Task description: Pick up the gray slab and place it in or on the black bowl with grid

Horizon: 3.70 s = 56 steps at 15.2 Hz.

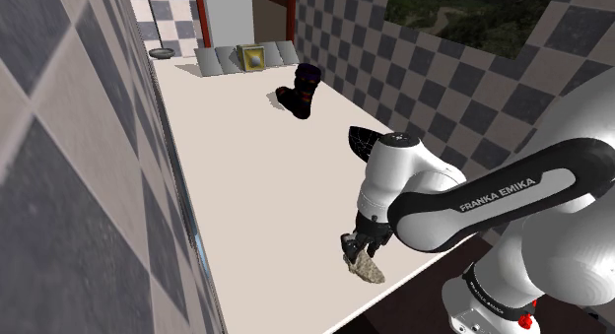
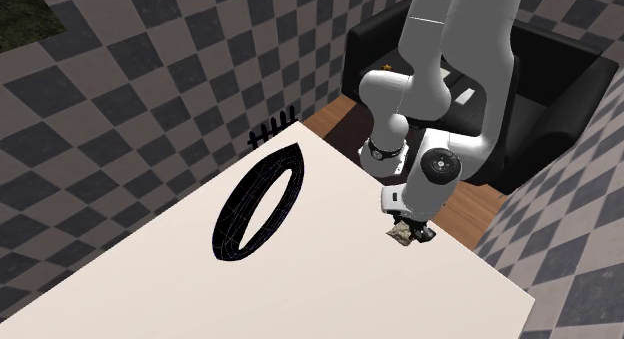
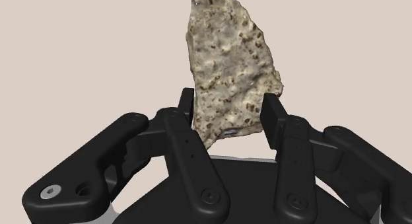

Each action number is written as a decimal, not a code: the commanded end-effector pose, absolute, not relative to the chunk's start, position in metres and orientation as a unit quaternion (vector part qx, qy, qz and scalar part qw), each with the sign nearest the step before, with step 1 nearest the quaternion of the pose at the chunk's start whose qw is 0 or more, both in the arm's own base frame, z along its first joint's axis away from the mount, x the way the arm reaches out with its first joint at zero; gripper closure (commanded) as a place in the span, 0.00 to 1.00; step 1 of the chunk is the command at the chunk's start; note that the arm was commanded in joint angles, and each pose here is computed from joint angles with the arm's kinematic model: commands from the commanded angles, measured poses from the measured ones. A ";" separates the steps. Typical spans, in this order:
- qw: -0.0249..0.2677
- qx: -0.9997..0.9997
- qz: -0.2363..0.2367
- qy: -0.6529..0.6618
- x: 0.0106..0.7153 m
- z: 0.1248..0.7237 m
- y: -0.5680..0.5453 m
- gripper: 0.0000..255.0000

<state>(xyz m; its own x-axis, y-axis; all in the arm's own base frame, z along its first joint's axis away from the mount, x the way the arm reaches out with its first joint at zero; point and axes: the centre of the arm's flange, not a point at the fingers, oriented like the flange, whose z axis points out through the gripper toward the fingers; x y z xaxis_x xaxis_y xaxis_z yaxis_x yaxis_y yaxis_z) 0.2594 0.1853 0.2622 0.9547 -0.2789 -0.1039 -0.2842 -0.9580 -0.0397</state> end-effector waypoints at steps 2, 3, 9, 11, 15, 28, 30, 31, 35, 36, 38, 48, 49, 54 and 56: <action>0.025 -0.988 0.052 0.142 0.258 0.260 0.184 1.00; 0.025 -0.988 0.052 0.142 0.258 0.260 0.184 1.00; 0.025 -0.988 0.052 0.142 0.258 0.265 0.185 1.00; 0.025 -0.988 0.052 0.142 0.258 0.276 0.185 1.00; 0.025 -0.988 0.052 0.142 0.258 0.297 0.185 1.00; -0.042 -0.991 -0.021 0.128 0.228 0.250 0.233 0.00; -0.042 -0.991 -0.021 0.128 0.228 0.250 0.233 0.00; -0.042 -0.991 -0.021 0.128 0.228 0.250 0.233 0.00; -0.042 -0.991 -0.021 0.128 0.228 0.250 0.233 0.00; -0.042 -0.991 -0.021 0.128 0.228 0.250 0.233 1.00; -0.042 -0.991 -0.021 0.128 0.228 0.250 0.233 1.00; -0.042 -0.991 -0.021 0.128 0.228 0.266 0.233 1.00; -0.042 -0.991 -0.021 0.128 0.228 0.271 0.233 1.00; -0.042 -0.991 -0.021 0.128 0.228 0.298 0.233 1.00; -0.042 -0.991 -0.021 0.128 0.228 0.308 0.233 1.00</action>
